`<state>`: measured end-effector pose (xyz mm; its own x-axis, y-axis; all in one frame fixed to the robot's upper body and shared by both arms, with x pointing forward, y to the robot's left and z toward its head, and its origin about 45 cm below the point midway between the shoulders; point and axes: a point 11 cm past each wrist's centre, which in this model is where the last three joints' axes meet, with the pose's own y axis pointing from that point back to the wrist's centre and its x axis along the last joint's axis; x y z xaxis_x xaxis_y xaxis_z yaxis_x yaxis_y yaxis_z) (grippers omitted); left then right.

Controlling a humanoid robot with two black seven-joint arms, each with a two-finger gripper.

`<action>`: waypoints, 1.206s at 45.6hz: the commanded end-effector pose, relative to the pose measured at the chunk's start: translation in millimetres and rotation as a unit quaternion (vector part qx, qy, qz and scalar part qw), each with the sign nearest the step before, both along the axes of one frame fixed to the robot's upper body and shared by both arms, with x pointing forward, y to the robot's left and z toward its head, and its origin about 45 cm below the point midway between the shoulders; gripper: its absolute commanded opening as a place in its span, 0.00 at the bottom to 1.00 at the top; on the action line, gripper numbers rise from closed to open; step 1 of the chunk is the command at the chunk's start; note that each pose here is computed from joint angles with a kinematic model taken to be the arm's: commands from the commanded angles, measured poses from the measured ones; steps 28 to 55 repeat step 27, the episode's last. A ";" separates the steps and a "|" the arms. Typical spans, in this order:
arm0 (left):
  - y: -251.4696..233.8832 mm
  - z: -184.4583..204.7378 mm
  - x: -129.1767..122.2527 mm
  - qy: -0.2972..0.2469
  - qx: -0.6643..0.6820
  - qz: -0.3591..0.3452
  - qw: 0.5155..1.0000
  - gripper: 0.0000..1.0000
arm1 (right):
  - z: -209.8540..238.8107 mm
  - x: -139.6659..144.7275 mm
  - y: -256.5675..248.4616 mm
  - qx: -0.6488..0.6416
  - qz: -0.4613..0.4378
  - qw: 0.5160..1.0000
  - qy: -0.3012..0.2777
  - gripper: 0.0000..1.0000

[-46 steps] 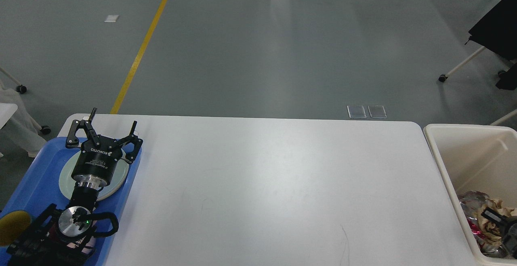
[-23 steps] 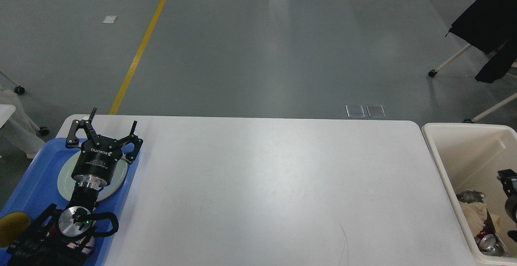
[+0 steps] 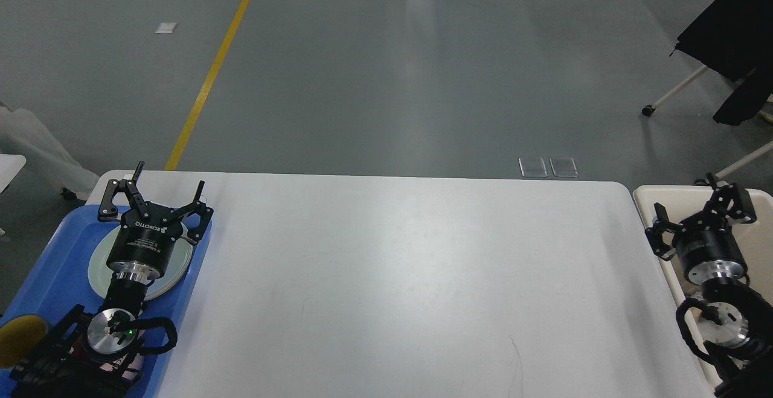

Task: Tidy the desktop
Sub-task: 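Open the right gripper inside the bin to release the paper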

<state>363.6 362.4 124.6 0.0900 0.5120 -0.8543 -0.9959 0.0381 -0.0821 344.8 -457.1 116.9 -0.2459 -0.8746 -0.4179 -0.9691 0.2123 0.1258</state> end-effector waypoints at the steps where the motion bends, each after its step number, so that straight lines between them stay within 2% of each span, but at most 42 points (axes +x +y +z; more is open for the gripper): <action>1: -0.1 -0.1 0.0 0.000 0.000 -0.001 1.000 0.97 | 5.3 11.5 43.0 0.015 0.030 0.999 -0.037 1.00; 5: 0.0 0.0 0.0 0.000 0.000 0.000 1.000 0.97 | -2.5 9.0 49.8 0.037 0.030 0.998 -0.028 1.00; 9: -0.1 -0.1 0.0 0.000 0.000 -0.001 1.000 0.97 | -10.0 5.1 60.9 0.067 0.069 0.995 -0.016 1.00; 27: -0.1 -0.1 0.0 0.000 0.000 -0.001 1.000 0.97 | -1.8 5.4 52.8 0.077 0.055 0.995 -0.045 1.00; 55: -0.1 -0.1 0.0 0.000 0.000 -0.001 1.000 0.97 | -1.8 5.4 52.8 0.077 0.055 0.995 -0.045 1.00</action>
